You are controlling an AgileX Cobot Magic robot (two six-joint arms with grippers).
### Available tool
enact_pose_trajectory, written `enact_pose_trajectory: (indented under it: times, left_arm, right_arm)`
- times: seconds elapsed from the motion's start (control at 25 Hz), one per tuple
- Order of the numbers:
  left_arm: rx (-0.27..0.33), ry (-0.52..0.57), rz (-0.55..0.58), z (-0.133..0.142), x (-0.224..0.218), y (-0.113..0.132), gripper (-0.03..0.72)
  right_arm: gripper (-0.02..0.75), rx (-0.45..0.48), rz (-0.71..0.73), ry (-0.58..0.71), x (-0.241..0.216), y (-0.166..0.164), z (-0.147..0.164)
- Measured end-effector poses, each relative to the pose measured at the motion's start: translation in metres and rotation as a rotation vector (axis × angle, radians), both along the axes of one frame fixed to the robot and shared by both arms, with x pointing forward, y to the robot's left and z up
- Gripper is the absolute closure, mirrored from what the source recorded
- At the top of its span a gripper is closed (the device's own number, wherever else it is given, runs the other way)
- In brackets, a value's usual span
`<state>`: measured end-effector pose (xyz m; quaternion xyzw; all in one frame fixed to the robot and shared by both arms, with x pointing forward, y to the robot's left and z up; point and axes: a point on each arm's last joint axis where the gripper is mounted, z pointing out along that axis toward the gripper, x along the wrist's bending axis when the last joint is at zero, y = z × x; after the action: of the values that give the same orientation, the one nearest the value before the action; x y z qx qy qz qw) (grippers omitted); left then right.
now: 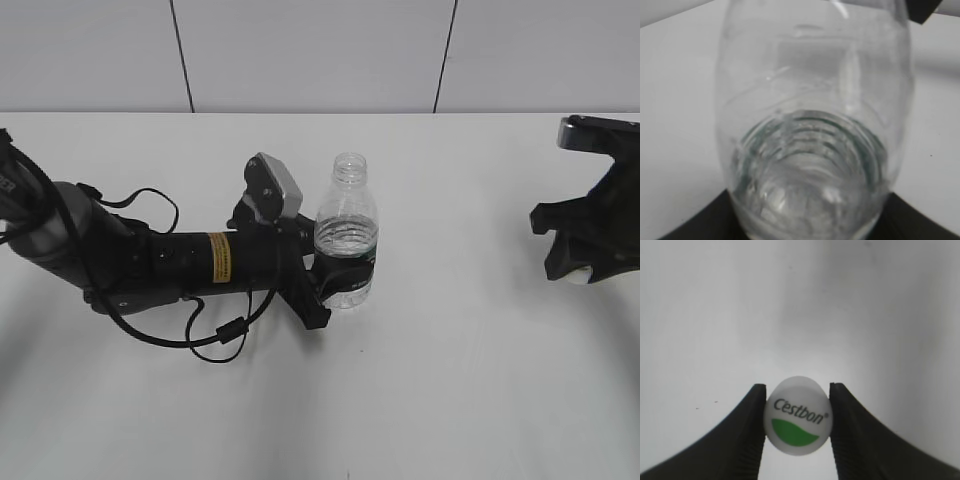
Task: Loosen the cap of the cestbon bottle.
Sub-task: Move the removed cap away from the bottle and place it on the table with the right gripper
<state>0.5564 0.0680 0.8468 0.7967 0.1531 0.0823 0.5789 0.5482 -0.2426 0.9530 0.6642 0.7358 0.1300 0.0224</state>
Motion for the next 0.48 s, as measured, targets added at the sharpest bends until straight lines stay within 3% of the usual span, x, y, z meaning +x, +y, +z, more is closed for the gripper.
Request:
enact_pose_trajectory:
  times: [0.28,0.48]
  left_arm:
    - [-0.001,0.001,0.003,0.000,0.000,0.000,0.343]
    - [0.000,0.001,0.004,0.000,0.000,0.000,0.343]
  right_arm:
    - [0.439,-0.075,-0.075,-0.076,0.003,-0.015,-0.020]
    - [0.439,-0.103,-0.062,-0.027,0.007,-0.016,-0.044]
